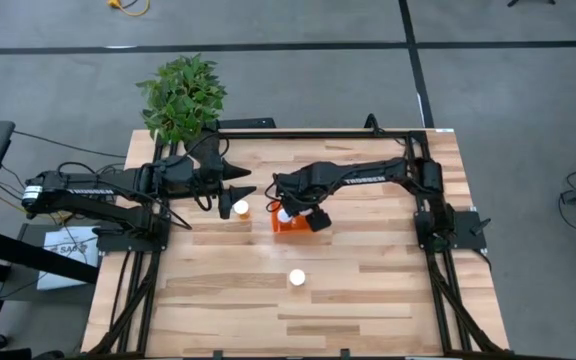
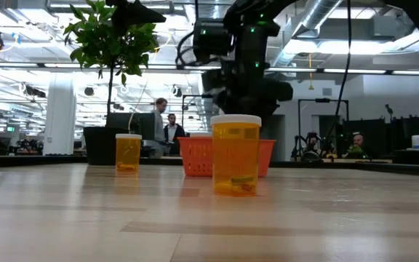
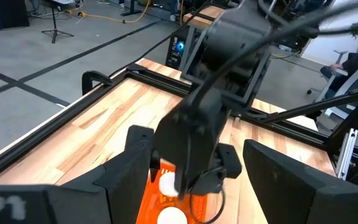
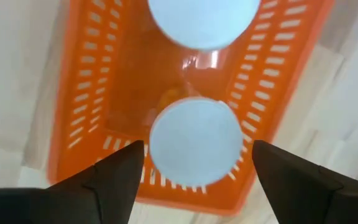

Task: Pick and place pill bottles into a basket
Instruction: Put the orange pill bottle into the orange bin

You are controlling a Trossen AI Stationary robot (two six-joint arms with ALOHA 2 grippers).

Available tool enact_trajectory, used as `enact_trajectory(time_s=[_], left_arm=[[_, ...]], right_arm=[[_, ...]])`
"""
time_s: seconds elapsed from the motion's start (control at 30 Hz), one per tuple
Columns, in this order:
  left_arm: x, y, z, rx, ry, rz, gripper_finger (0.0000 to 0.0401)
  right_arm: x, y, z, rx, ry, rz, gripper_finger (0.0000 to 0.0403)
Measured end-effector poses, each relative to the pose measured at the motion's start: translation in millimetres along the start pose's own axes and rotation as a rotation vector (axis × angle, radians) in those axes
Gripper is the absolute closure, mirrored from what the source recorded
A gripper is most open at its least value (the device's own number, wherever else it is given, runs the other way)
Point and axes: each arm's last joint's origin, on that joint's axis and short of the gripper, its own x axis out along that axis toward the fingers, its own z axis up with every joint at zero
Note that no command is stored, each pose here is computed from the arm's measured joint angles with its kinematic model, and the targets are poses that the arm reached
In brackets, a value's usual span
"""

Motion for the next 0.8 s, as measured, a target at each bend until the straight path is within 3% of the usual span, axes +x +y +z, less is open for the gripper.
enact_trajectory(time_s=[0.27,0.47,0.63,0.8], left_arm=[[0.0,0.0,0.0,0.0,0.0,0.0,0.0152],[0.0,-0.9,-0.3,0.0,0.01,-0.033,0.0152],[0.7,-2.5,-1.0,-0.001,0.027,-0.084,0.0152],[2.2,-2.0,-2.7,0.002,0.041,-0.078,0.0152]], right_arm=[[-39.9,-0.8,-2.9,-0.015,-0.053,-0.005,0.0106],[-79.5,4.2,-12.9,-0.017,-0.031,0.055,0.0106],[-121.0,1.6,-34.0,0.13,-0.065,0.037,0.0106],[-177.8,-2.7,-72.4,0.341,-0.231,-0.051,0.0106]])
